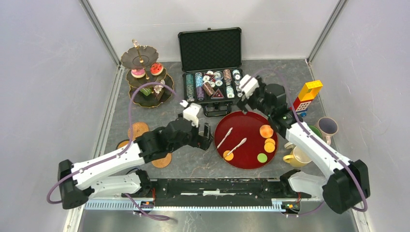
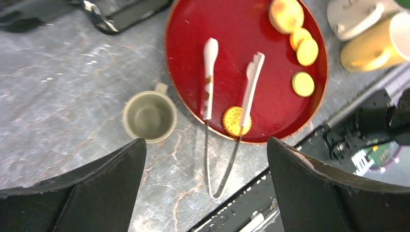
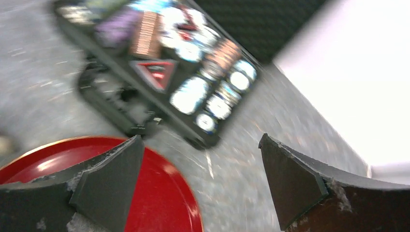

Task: Serve the afternoon tea
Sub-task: Adjust the clamp on the tray, then pick up the clamp from the tray.

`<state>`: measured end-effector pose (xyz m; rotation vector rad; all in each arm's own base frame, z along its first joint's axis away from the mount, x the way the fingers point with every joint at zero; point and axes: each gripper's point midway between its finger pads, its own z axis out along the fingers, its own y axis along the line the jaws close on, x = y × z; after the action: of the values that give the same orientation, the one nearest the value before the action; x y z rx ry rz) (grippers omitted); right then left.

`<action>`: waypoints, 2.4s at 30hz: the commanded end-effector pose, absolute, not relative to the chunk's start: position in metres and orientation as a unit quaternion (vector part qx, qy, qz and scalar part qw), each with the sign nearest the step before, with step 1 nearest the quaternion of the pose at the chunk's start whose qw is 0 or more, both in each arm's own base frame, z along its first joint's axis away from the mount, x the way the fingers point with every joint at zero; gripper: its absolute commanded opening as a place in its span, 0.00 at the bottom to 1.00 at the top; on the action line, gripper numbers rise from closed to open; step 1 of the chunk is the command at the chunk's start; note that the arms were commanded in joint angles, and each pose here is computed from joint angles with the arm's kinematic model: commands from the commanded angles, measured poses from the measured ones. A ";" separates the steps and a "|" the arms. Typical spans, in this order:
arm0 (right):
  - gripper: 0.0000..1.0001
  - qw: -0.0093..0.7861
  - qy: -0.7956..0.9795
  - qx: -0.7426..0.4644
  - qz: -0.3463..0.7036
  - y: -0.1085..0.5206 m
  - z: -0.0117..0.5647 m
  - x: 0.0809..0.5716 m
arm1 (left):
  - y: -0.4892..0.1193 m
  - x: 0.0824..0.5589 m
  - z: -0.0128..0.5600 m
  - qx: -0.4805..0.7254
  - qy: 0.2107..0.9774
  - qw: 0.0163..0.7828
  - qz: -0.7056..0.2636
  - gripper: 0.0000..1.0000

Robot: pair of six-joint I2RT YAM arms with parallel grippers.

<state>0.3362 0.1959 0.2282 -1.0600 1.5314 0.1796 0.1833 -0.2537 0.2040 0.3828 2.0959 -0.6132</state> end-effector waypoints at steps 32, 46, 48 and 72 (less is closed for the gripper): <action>0.98 0.646 0.760 -0.045 -0.048 0.057 0.197 0.352 | -0.367 0.176 0.072 0.409 0.818 0.380 -0.143 1.00; 0.98 0.648 0.759 -0.047 -0.038 0.061 0.195 0.353 | -0.362 0.175 0.050 0.412 0.826 0.364 -0.124 0.82; 0.98 0.649 0.759 -0.047 -0.035 0.062 0.195 0.353 | -0.360 0.174 0.048 0.409 0.828 0.363 -0.123 0.81; 0.98 0.647 0.760 -0.051 -0.028 0.065 0.192 0.354 | -0.353 0.175 0.053 0.405 0.836 0.356 -0.105 0.71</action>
<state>0.3512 0.0625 0.1849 -0.1353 1.7650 -0.0871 0.1666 -0.3529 0.0370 1.0456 2.1848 -0.3259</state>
